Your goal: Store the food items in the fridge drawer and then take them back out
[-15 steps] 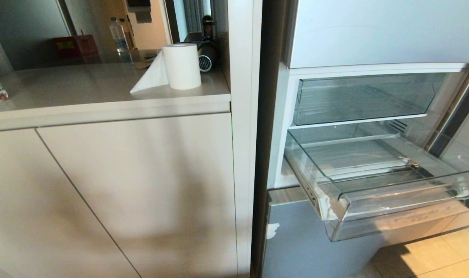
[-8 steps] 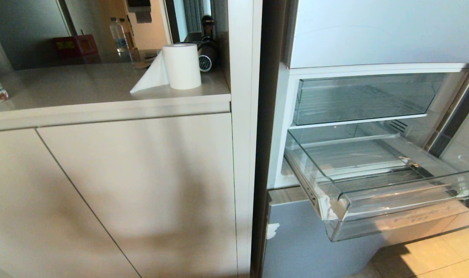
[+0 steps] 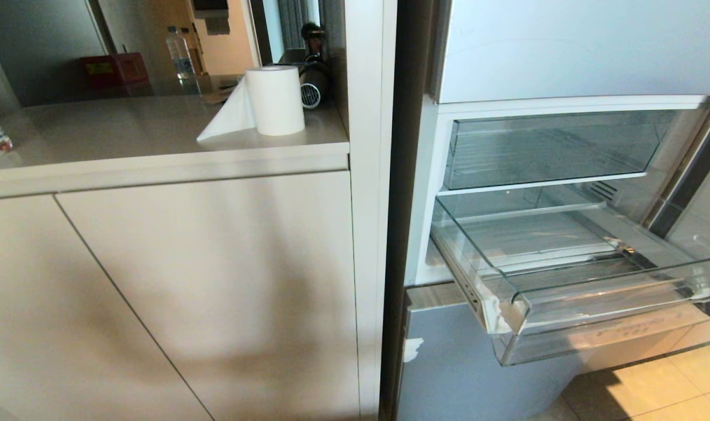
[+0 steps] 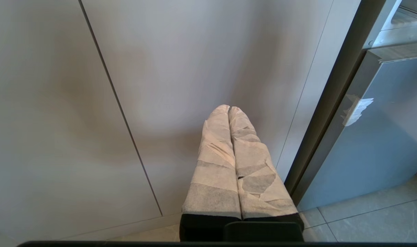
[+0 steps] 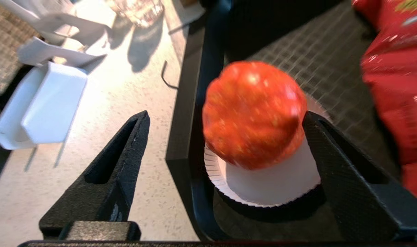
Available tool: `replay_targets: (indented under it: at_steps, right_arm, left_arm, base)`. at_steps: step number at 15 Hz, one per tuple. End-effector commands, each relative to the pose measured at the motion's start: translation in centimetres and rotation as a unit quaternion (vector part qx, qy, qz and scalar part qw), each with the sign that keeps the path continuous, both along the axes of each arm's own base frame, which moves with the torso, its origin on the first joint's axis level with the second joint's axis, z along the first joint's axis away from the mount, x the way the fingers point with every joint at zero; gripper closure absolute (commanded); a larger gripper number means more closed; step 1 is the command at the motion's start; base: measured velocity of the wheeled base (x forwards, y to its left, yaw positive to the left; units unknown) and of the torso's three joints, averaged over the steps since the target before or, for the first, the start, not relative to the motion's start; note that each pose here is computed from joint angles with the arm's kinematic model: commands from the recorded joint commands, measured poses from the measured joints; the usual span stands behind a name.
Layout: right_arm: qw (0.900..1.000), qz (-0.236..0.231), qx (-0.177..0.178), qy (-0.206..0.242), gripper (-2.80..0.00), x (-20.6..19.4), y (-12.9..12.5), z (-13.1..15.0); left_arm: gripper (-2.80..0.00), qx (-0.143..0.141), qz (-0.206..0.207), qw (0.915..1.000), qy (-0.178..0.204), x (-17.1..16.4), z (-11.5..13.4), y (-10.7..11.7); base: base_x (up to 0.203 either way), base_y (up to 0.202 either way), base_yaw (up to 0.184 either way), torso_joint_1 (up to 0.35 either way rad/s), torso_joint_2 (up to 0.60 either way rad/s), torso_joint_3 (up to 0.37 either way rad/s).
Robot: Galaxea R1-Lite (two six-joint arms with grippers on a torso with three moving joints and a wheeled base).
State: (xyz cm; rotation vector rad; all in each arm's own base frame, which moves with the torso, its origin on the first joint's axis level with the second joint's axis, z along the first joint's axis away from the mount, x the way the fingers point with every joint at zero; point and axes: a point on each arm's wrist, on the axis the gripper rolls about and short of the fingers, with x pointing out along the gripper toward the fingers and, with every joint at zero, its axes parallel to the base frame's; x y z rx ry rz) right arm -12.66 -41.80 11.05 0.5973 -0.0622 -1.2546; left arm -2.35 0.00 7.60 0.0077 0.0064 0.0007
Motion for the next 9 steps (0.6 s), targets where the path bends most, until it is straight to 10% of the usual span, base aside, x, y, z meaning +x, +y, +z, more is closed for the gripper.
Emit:
replay_targets:
  at_steps: [1, 3, 4, 9]
  right_arm:
    - [1.000, -0.001, -0.024, 0.004, -2.80, -0.5, 0.8, 2.1]
    - [0.998, -0.008, -0.054, 0.007, -2.80, -1.3, 2.2, 5.1]
    - [0.998, -0.015, -0.068, 0.005, 0.00, -1.5, 2.9, 6.6]
    - [0.981, -0.091, -0.164, -0.058, 0.00, -3.2, 10.2, 17.4]
  left_arm:
    - [0.00, 0.000, 0.000, 1.0000, 0.000, 0.0, 0.0, 0.0]
    - [0.00, 0.000, 0.000, 1.0000, 0.000, 0.0, 0.0, 0.0]
    - [0.00, 0.000, 0.000, 1.0000, 0.000, 0.0, 0.0, 0.0]
    - [0.00, 0.000, 0.000, 1.0000, 0.000, 0.0, 0.0, 0.0]
  base:
    - [0.000, 0.000, 0.000, 0.000, 0.00, 0.000]
    - [0.000, 0.000, 0.000, 0.000, 0.00, 0.000]
    - [0.000, 0.000, 0.000, 0.000, 0.00, 0.000]
    - [0.000, 0.000, 0.000, 0.000, 0.00, 0.000]
